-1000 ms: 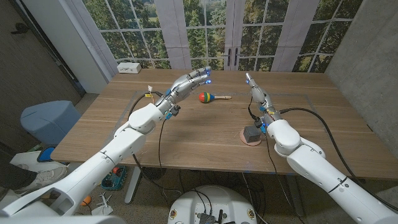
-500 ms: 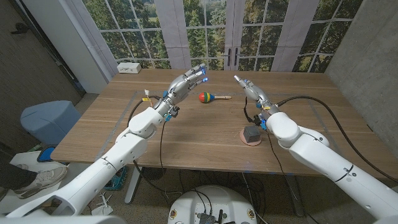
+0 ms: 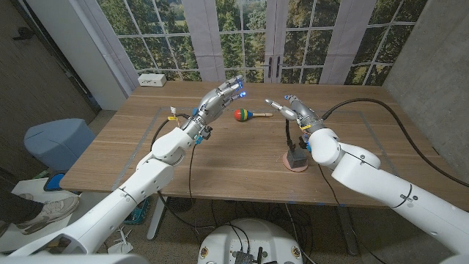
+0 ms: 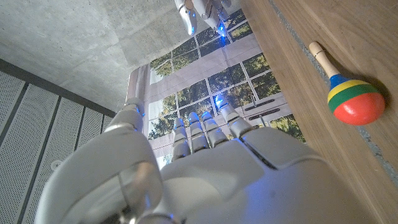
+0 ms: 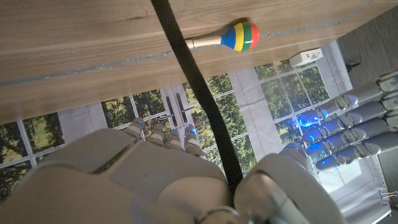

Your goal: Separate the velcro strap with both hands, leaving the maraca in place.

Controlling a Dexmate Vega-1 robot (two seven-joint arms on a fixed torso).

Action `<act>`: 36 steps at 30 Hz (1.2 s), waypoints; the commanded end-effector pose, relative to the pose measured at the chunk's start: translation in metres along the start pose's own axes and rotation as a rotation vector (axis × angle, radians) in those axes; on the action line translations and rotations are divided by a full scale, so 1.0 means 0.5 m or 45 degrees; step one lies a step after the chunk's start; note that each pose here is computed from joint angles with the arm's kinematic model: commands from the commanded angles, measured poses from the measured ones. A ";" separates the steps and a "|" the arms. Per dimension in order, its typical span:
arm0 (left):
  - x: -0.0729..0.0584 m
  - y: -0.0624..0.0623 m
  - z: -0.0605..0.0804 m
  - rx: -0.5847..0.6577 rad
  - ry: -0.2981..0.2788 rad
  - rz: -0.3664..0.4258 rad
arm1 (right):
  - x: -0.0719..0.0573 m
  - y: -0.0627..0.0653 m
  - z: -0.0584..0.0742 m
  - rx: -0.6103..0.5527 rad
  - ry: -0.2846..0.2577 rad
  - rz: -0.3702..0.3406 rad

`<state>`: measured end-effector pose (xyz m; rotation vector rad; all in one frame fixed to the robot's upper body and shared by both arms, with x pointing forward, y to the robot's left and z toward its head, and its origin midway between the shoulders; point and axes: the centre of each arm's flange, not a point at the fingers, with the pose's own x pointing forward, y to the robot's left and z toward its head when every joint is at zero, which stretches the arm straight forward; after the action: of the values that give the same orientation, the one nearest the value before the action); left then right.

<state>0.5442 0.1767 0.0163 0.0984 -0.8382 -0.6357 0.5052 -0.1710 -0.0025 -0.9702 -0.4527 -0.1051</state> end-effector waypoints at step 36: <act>-0.009 0.007 0.004 0.001 0.005 0.008 | 0.013 -0.027 0.143 -0.859 0.074 0.062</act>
<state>0.5414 0.1807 0.0149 0.0960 -0.8318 -0.6307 0.4823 -0.1272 0.0344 -1.5037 -0.3769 -0.2496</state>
